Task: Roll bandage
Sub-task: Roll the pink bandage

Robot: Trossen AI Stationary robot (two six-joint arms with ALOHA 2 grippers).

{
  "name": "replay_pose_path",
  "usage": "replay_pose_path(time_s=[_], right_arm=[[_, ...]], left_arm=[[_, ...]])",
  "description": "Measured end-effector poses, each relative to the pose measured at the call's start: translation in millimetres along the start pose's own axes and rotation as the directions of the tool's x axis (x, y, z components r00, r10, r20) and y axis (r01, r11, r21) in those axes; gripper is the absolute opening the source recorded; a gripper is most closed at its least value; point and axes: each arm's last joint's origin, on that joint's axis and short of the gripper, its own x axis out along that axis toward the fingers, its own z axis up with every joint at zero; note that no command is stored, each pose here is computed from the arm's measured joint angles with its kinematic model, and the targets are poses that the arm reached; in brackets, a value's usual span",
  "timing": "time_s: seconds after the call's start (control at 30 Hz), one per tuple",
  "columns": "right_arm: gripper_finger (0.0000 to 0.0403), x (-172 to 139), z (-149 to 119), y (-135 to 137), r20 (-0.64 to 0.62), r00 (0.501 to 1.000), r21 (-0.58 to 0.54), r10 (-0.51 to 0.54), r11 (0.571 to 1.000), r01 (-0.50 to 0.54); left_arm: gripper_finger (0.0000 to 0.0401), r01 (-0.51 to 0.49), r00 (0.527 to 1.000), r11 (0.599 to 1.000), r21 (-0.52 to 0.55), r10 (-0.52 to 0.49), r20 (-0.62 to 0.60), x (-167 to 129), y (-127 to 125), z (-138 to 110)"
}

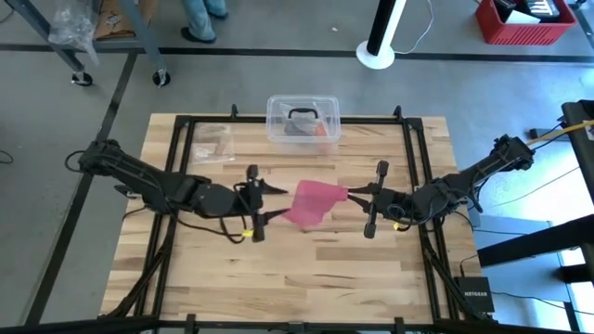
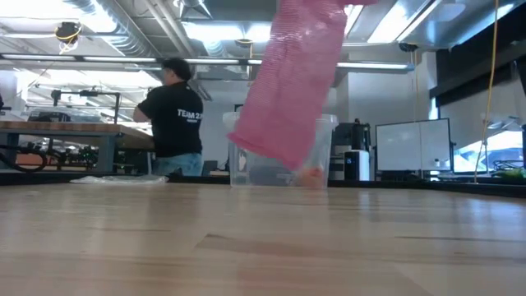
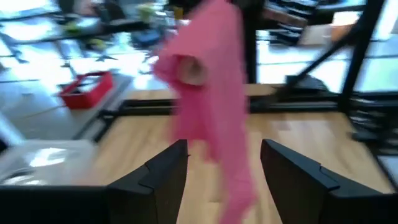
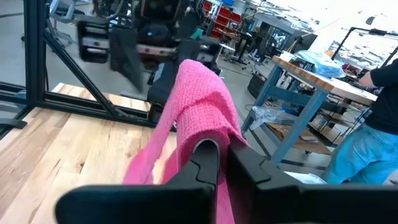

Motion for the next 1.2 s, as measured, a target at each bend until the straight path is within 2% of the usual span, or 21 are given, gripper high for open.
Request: replay_pose_path(time_s=[0.07,0.2,0.33,0.5,0.67,0.83,1.0,1.1,1.2], right_arm=[[0.0017,0,0,0,0.001,1.000,0.006,0.000,1.000,0.000],[0.0017,0,1,0,0.006,1.000,0.013,-0.002,1.000,0.002],[0.0017,0,1,0,0.010,1.000,0.013,-0.003,1.000,0.003],[0.0017,0,1,0,0.010,1.000,0.011,-0.002,1.000,0.002],[0.0017,0,1,0,0.010,1.000,0.004,-0.002,1.000,0.002],[0.0017,0,1,0,0.010,1.000,0.001,-0.002,1.000,0.002],[0.0017,0,1,0,0.010,1.000,-0.017,-0.002,1.000,0.003],[0.0017,0,0,0,0.005,1.000,-0.027,0.000,1.000,0.000],[0.0017,0,-3,2,-0.022,0.999,-0.057,0.038,0.998,-0.039]], left_arm=[[0.0195,-0.001,1.000,1.000,0.006,0.001,-0.009,3,-1,-2],[0.0195,0.097,0.995,0.995,0.022,-0.096,-0.015,21,-7,-9],[0.0195,0.074,0.997,0.996,0.043,-0.074,-0.015,33,-5,-13],[0.0191,0.063,0.998,0.997,0.039,-0.063,0.002,34,-4,-11],[0.0151,0.105,0.994,0.993,0.045,-0.106,0.004,31,-9,-11],[0.0089,0.198,0.980,0.978,0.059,-0.200,0.025,31,-11,-9],[0.0030,0.223,0.974,0.971,0.083,-0.226,0.030,29,-15,-8],[0.0006,0.238,0.964,0.967,0.089,-0.246,0.096,23,-21,0],[0.0006,0.254,0.939,0.959,0.124,-0.275,0.206,9,-26,25]])
